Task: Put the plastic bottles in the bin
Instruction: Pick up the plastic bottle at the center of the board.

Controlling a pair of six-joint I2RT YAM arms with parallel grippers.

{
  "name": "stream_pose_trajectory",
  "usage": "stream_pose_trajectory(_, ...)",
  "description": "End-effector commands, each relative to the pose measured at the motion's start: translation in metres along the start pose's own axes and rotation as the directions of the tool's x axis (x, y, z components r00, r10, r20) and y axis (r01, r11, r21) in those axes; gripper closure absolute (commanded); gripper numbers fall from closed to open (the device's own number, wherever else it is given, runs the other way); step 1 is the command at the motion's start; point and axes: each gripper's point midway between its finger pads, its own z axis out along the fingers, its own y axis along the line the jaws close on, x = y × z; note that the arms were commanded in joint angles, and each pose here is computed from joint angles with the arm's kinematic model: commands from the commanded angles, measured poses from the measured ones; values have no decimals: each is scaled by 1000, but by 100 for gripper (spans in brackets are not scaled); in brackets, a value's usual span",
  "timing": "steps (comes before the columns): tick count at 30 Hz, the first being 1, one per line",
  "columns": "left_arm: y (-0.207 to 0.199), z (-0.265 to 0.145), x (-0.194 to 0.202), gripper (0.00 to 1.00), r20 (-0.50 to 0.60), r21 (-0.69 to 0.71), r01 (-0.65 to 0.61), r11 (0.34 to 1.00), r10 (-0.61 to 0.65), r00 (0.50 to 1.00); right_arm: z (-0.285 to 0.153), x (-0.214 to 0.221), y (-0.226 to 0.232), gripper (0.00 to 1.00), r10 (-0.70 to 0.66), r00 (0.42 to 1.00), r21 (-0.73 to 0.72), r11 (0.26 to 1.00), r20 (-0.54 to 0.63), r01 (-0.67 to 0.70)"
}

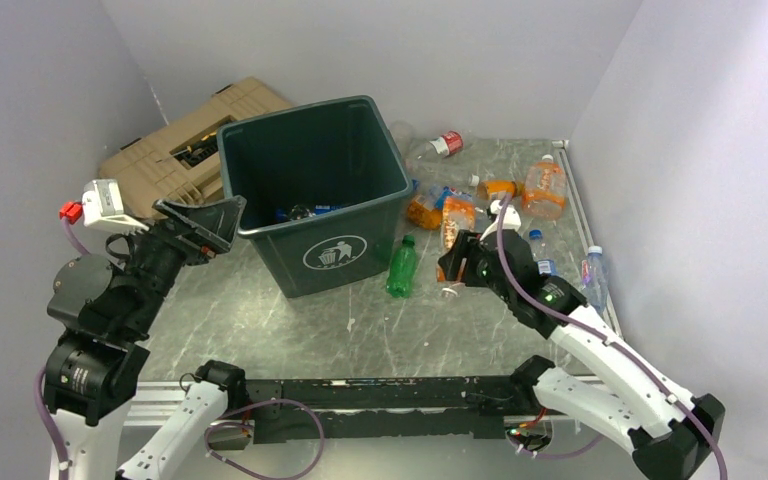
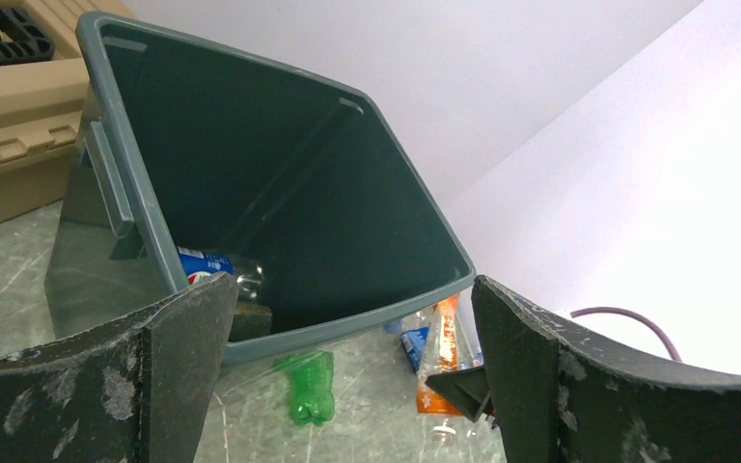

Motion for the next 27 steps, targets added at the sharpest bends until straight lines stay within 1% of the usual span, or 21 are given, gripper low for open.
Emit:
stream_pose_trajectory(1, -11, -4, -10, 3, 41, 49, 11, 999, -13, 999, -26, -38, 19, 50, -1, 996, -68, 998, 92, 7)
stream_pose_trajectory(11, -13, -12, -18, 3, 79, 58, -6, 998, 2, 997, -77, -92, 55, 51, -4, 979, -215, 975, 205, 49)
stream_pose_trajectory(20, -18, -15, -24, 3, 92, 70, -25, 997, 19, 996, -120, -133, 89, 52, 10, 955, -352, 931, 296, 100)
stream_pose_trajectory(27, -22, -13, -26, 3, 93, 82, -30, 996, 22, 995, -138, -153, 117, 52, 23, 946, -455, 880, 324, 135)
